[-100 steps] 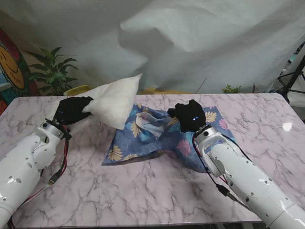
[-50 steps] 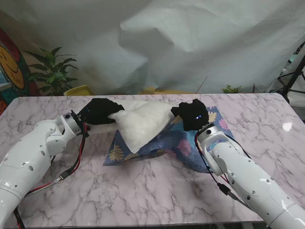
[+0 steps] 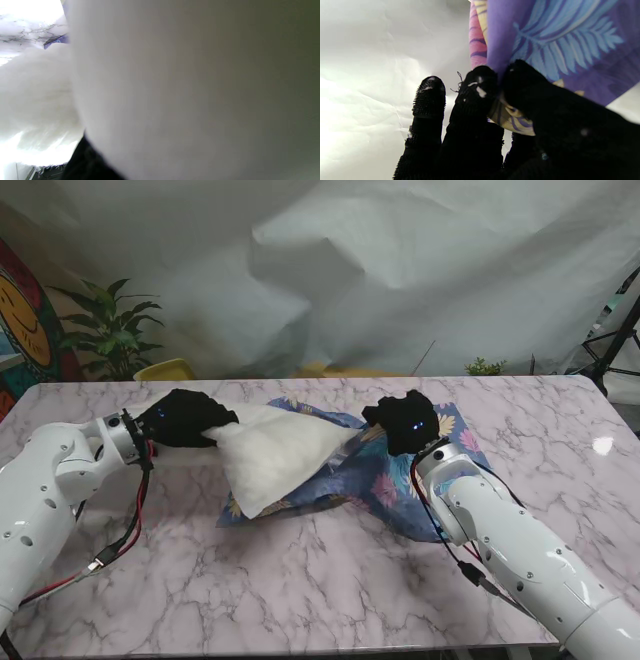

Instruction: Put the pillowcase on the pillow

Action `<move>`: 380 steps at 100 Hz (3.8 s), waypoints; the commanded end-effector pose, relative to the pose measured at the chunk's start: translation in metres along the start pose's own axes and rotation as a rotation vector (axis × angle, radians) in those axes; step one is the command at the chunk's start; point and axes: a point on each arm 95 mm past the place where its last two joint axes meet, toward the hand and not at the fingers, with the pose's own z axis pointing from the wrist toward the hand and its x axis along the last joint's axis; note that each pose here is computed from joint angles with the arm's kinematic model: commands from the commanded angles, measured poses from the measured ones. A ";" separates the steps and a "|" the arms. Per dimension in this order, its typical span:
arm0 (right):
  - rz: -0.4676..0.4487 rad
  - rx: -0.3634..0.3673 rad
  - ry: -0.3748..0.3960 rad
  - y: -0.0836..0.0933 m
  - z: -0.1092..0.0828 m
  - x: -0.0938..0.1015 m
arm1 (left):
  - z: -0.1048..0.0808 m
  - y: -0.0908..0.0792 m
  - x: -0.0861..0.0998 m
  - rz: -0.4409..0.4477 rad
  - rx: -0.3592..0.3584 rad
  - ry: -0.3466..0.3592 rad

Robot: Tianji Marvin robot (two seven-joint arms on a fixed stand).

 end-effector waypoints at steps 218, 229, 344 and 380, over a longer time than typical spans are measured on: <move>0.194 -0.198 0.230 0.066 -0.005 0.053 | 0.172 0.080 0.066 -0.287 -0.147 -0.151; 0.195 -0.163 0.221 0.063 0.010 0.047 | 0.170 0.083 0.075 -0.248 -0.121 -0.077; 0.064 0.136 0.054 0.049 -0.026 -0.028 | 0.132 0.096 0.090 -0.191 0.006 -0.059; 0.133 0.322 0.211 0.016 -0.002 -0.038 | 0.133 0.097 0.095 -0.179 0.036 -0.058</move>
